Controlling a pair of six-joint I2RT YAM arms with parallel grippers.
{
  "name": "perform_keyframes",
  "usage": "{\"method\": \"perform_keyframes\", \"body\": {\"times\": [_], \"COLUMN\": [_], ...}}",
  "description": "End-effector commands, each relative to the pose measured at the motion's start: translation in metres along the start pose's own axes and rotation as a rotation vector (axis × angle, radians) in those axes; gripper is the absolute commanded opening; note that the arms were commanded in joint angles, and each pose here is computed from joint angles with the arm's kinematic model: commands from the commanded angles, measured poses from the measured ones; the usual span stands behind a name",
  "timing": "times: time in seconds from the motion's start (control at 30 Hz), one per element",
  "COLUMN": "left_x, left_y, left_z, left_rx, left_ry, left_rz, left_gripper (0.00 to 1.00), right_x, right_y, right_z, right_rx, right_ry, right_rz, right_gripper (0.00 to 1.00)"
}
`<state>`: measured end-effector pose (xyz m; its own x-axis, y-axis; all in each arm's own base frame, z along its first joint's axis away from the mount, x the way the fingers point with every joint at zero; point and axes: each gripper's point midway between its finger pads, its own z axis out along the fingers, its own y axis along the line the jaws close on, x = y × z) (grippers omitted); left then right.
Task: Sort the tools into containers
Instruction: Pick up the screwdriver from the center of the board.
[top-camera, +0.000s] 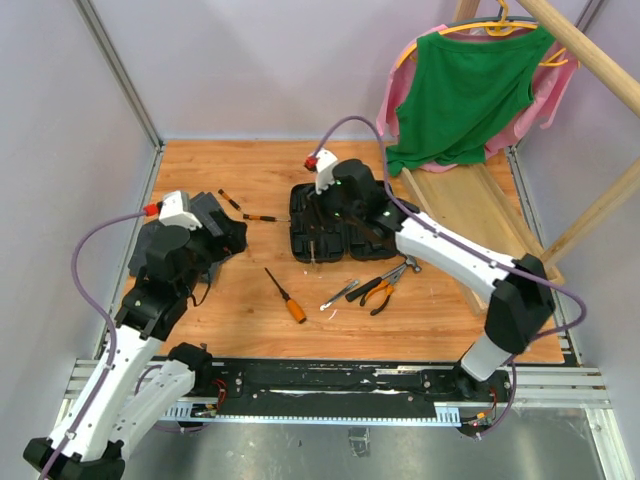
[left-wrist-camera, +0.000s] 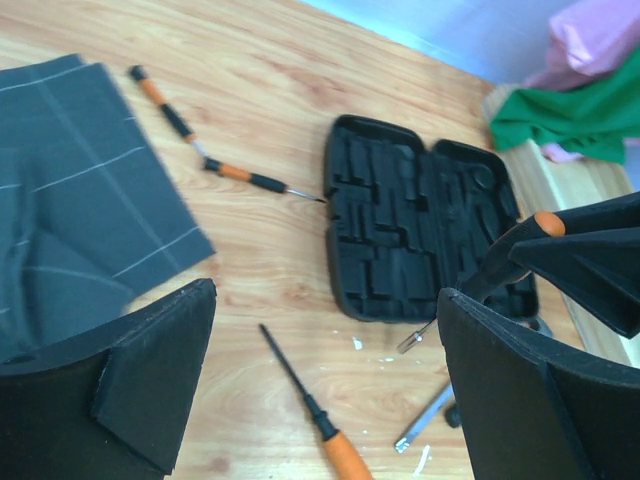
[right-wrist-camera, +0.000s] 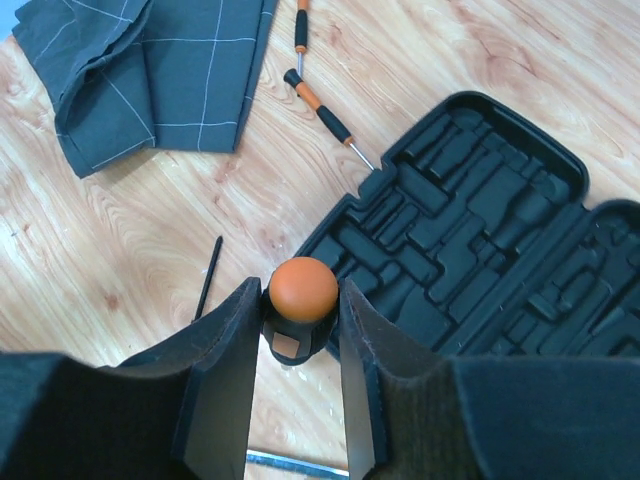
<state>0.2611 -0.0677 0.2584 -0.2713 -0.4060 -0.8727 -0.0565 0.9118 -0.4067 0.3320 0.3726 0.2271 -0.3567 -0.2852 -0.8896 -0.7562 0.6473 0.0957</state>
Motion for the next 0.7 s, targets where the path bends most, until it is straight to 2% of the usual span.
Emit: {"method": "perform_keyframes", "body": {"times": [0.0, 0.17, 0.33, 0.47, 0.67], "left_x": [0.005, 0.022, 0.053, 0.086, 0.118], "left_y": [-0.045, -0.080, -0.122, -0.154, -0.175], "left_z": [0.009, 0.015, 0.012, 0.008, 0.012], "left_rx": [0.237, 0.422, 0.564, 0.670, 0.733], "left_ry": [0.028, 0.081, 0.137, 0.208, 0.257], "left_rz": [0.031, 0.032, 0.097, 0.170, 0.256], "left_gripper": [0.96, 0.94, 0.94, 0.94, 0.89], "right_x": [-0.027, -0.017, -0.002, 0.010, 0.011], "right_y": [-0.011, -0.028, -0.047, -0.056, -0.055], "right_z": [-0.039, -0.073, -0.098, -0.112, -0.138], "right_rx": [0.028, 0.008, -0.150, -0.193, -0.237], "right_ry": [-0.144, -0.206, -0.247, -0.233, -0.255], "right_rz": [0.087, 0.235, 0.437, 0.468, 0.480], "right_gripper": [0.24, 0.23, 0.22, 0.22, 0.22]}}
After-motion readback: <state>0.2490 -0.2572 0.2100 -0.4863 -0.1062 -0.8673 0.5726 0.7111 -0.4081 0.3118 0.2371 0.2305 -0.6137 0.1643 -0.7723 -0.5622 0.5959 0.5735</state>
